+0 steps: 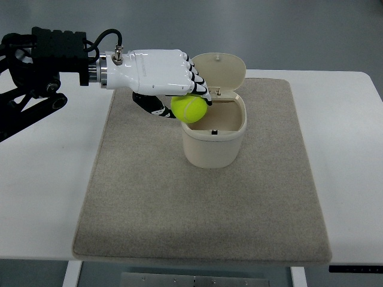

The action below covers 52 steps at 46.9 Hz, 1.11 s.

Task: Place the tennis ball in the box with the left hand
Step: 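Open the left hand fingers to drop the ball into the bin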

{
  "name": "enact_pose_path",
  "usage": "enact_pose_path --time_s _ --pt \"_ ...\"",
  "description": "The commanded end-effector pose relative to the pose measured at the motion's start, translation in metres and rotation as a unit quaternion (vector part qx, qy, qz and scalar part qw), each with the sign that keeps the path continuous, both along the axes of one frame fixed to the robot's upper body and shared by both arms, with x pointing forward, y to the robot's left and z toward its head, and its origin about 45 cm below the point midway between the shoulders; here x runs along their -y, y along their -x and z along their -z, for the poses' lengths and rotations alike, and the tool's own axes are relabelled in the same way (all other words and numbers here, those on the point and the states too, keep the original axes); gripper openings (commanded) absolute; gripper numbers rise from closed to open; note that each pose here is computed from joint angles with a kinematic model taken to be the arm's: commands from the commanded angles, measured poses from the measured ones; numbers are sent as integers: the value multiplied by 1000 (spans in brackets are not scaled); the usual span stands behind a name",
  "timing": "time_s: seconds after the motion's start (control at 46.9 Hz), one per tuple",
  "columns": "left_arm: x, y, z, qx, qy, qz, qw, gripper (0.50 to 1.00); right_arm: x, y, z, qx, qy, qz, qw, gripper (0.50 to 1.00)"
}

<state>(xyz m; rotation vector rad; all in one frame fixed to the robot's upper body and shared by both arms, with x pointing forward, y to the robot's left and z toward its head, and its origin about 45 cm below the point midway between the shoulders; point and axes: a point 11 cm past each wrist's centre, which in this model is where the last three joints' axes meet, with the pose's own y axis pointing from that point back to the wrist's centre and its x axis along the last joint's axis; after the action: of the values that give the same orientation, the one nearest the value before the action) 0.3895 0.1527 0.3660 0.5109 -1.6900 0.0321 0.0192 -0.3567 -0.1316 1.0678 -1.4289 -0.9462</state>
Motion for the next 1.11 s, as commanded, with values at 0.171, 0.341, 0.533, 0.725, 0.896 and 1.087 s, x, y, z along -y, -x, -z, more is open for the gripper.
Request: enact_pose_path --time_s 0.171,0.341,0.533,0.725,0.896,1.087 --pt "8 -2 4 -7 10 3 1000 500 0 0 0 0 0 0 1000 903" --pt "11 -1 4 -8 13 5 1000 645 0 0 0 0 0 0 1000 903" --pt "13 -4 6 -11 15 4 1000 653 0 0 0 0 0 0 1000 901" --pt "13 -6 6 -22 28 -2 999 713 0 0 0 0 0 0 1000 903" --pt "14 -6 3 -41 52 -5 998 760 0 0 0 0 0 0 1000 903" --pt "13 -7 3 -46 58 -7 997 810 0 0 0 0 0 0 1000 901"
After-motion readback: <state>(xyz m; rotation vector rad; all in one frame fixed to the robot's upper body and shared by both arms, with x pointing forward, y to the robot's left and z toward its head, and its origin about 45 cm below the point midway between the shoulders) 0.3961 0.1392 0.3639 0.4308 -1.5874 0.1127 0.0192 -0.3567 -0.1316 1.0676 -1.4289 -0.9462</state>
